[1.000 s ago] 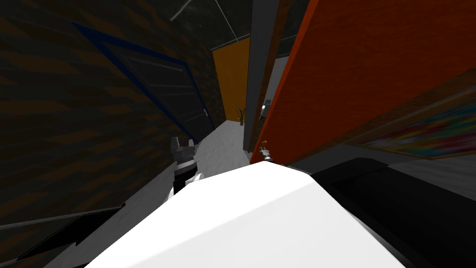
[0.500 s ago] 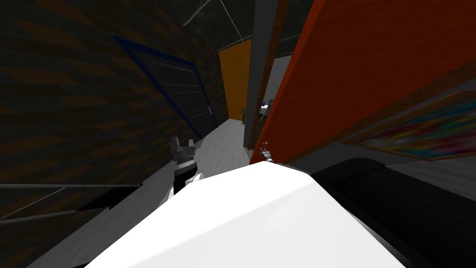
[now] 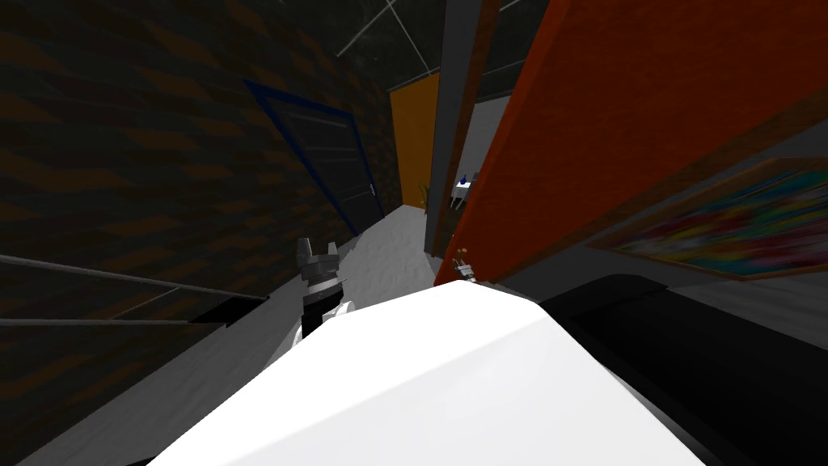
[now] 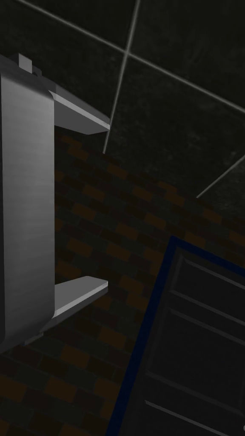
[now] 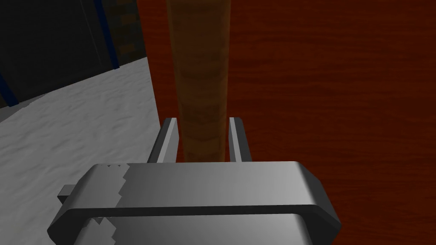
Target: Pull the door open
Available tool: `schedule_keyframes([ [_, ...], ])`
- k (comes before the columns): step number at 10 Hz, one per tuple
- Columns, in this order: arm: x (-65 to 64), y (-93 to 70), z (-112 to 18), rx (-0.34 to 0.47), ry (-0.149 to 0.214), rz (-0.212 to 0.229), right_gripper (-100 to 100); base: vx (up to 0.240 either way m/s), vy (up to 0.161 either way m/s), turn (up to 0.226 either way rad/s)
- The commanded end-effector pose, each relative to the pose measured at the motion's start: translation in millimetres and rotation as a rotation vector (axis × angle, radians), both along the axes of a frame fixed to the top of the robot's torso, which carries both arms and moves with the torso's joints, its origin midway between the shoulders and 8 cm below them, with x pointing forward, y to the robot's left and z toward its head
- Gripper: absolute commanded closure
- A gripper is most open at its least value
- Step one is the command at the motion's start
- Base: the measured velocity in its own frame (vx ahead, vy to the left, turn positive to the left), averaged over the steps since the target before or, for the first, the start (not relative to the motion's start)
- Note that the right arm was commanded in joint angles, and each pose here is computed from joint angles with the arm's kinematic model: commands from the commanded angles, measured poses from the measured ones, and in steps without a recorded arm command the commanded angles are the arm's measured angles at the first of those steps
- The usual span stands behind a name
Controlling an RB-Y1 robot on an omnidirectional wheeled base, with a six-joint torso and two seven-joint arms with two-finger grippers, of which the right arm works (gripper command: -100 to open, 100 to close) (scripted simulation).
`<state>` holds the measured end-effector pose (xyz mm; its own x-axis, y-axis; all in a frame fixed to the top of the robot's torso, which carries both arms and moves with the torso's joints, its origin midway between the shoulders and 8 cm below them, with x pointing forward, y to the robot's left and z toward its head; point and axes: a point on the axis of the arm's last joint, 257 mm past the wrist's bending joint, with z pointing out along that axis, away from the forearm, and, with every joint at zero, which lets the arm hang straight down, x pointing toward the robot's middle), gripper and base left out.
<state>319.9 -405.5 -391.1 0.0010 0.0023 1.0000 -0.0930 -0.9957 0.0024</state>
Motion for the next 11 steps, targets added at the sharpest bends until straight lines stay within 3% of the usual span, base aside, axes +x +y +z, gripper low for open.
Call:
schedule_keyframes([
  [1,-9.2,3.0,-1.0,0.001,0.000,0.026,100,-0.241,-0.072,0.166],
  [11,-34.9,4.0,-1.3,0.001,0.000,0.108,100,-0.206,-0.042,0.122],
])
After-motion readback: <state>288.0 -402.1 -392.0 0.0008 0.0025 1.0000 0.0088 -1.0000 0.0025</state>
